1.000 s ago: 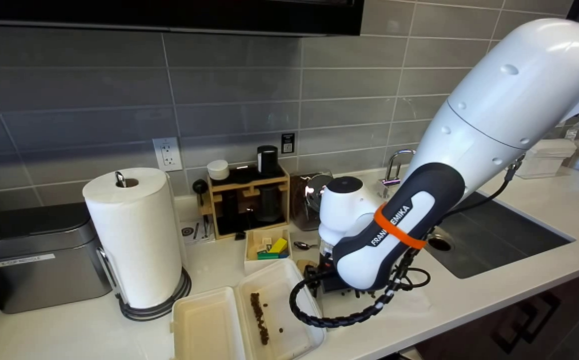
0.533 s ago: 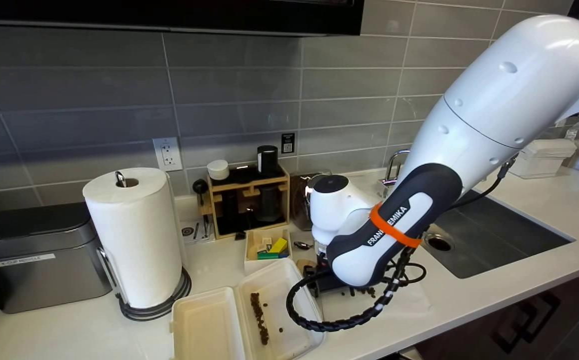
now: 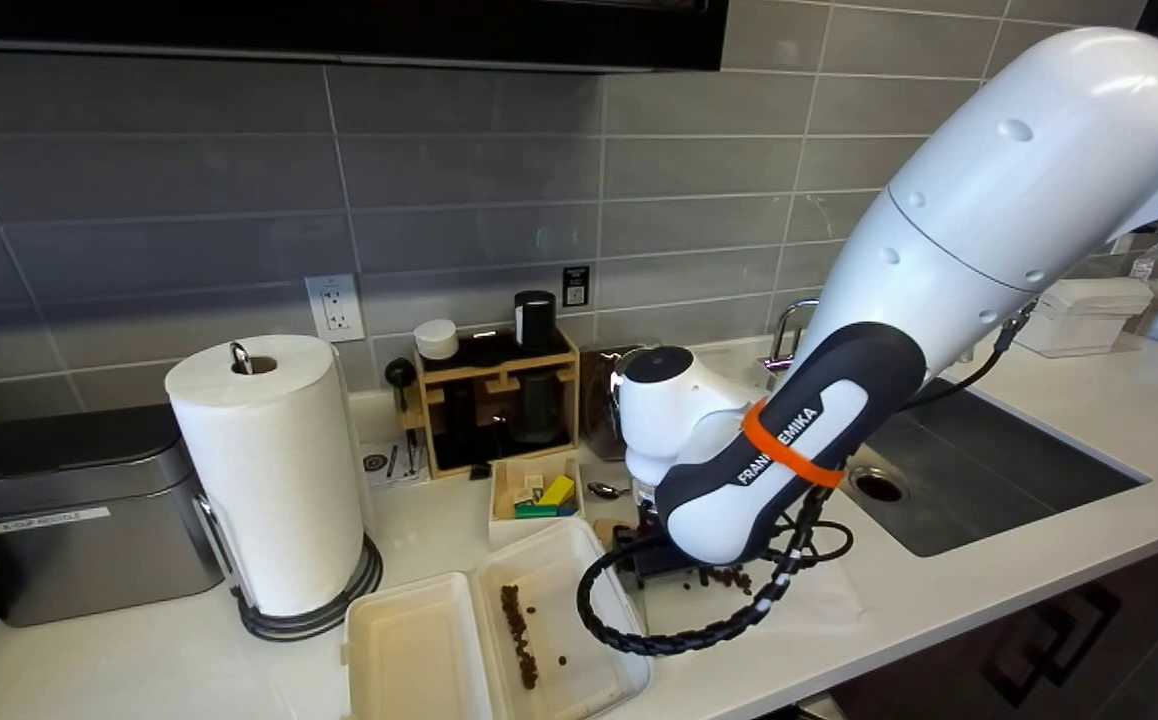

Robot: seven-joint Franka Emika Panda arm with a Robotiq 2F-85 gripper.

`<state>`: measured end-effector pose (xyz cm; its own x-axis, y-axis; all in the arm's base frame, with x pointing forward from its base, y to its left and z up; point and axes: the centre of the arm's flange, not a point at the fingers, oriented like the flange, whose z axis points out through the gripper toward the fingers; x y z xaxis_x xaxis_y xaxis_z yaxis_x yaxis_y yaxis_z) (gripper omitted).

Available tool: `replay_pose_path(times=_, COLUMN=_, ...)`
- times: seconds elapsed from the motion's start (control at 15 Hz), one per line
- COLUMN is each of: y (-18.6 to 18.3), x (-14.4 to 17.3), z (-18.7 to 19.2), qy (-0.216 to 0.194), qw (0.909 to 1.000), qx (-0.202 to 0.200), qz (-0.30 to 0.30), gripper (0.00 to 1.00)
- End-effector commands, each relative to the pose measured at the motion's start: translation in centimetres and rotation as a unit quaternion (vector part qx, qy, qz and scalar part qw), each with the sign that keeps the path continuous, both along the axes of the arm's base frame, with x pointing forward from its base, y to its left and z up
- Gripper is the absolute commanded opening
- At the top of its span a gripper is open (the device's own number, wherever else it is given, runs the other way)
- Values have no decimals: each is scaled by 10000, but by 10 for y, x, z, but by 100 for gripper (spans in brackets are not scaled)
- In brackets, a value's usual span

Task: Fold the serviette in half

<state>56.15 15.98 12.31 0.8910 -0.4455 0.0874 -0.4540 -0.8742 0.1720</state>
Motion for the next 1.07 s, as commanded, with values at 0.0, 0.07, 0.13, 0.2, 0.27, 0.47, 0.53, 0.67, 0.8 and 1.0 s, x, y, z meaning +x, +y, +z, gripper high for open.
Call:
replay_pose_path(times=0.0, y=-16, x=-2, z=1, qy=37, qw=9999, qx=-18, qz=-160, gripper=100)
replay_pose_path(times=0.07, y=-20, x=-2, z=1, qy=39, qw=9998, qx=-27, qz=-197, gripper=100)
replay_pose_path(times=0.13, y=-23, x=-2, z=2, qy=42, qw=9997, qx=-30, qz=-229, gripper=100)
replay_pose_path(times=0.2, y=-27, x=-2, z=3, qy=50, qw=9997, qx=-8, qz=-256, gripper=100)
replay_pose_path(times=0.27, y=-29, x=-2, z=3, qy=53, qw=9996, qx=7, qz=-284, gripper=100)
replay_pose_path(times=0.47, y=-35, x=-2, z=3, qy=75, qw=9986, qx=-81, qz=-511, gripper=100)
replay_pose_path(times=0.53, y=-33, x=-1, z=2, qy=60, qw=9980, qx=-57, qz=-624, gripper=100)
replay_pose_path(times=0.67, y=-29, x=2, z=-3, qy=10, qw=9964, qx=-122, qz=-836, gripper=100)
replay_pose_path(times=0.8, y=-27, x=3, z=-8, qy=7, qw=9933, qx=-191, qz=-1140, gripper=100)
replay_pose_path(times=1.0, y=-27, x=1, z=-10, qy=55, qw=9899, qx=-316, qz=-1383, gripper=100)
